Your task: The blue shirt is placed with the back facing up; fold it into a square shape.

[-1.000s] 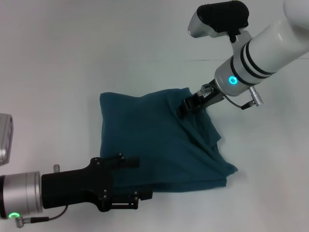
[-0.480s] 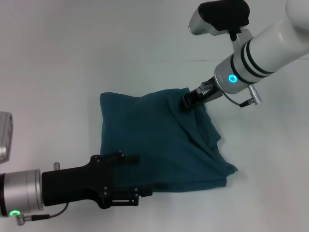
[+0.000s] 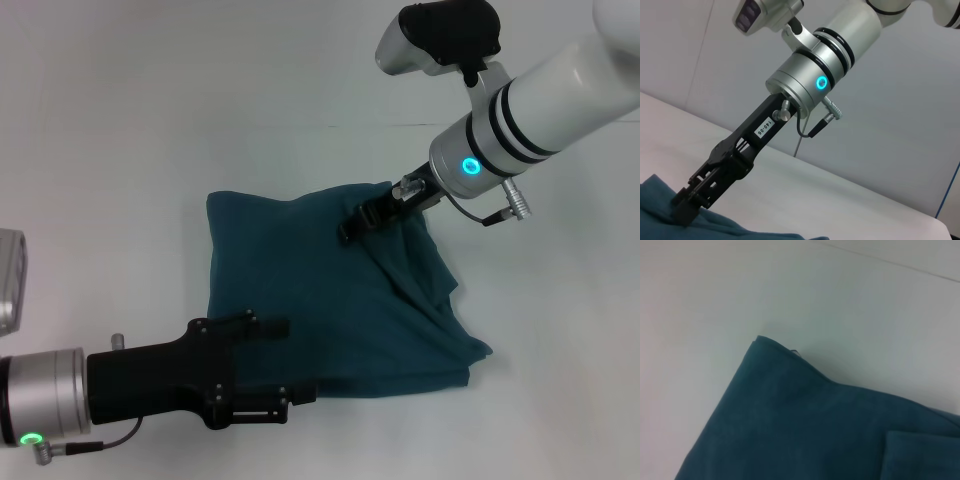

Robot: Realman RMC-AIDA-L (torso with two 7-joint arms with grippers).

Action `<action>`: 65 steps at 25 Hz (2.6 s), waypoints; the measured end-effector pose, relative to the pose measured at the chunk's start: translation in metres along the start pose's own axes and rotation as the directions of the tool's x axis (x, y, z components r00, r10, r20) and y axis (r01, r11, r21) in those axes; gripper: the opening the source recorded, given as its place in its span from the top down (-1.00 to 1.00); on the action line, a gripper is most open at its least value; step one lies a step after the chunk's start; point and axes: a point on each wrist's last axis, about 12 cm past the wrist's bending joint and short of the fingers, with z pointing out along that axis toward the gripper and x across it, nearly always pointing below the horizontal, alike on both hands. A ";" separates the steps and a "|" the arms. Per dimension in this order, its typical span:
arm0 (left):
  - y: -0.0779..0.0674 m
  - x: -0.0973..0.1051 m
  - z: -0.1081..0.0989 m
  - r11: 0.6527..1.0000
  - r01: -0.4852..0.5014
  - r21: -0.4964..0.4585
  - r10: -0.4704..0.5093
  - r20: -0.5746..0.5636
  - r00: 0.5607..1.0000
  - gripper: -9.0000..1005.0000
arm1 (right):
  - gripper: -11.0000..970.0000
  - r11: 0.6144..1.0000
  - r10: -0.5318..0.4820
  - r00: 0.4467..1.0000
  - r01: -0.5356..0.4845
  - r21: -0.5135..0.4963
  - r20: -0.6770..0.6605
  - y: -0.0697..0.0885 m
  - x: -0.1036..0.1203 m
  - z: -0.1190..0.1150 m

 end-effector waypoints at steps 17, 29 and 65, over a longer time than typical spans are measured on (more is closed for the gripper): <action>0.001 0.000 -0.001 1.000 -0.004 -0.003 0.004 -0.002 1.000 -0.80 | -0.08 0.999 0.030 0.999 -0.029 0.018 -0.027 -0.005 0.010 0.007; 0.001 0.000 -0.001 1.000 -0.005 -0.005 0.005 -0.001 1.000 -0.80 | 0.16 0.999 0.023 0.999 -0.022 0.032 -0.033 -0.008 0.011 0.006; 0.003 -0.008 0.007 1.000 -0.013 0.010 0.013 0.018 1.000 -0.80 | 0.94 0.967 0.253 0.956 -0.252 -0.023 0.152 -0.074 0.078 -0.020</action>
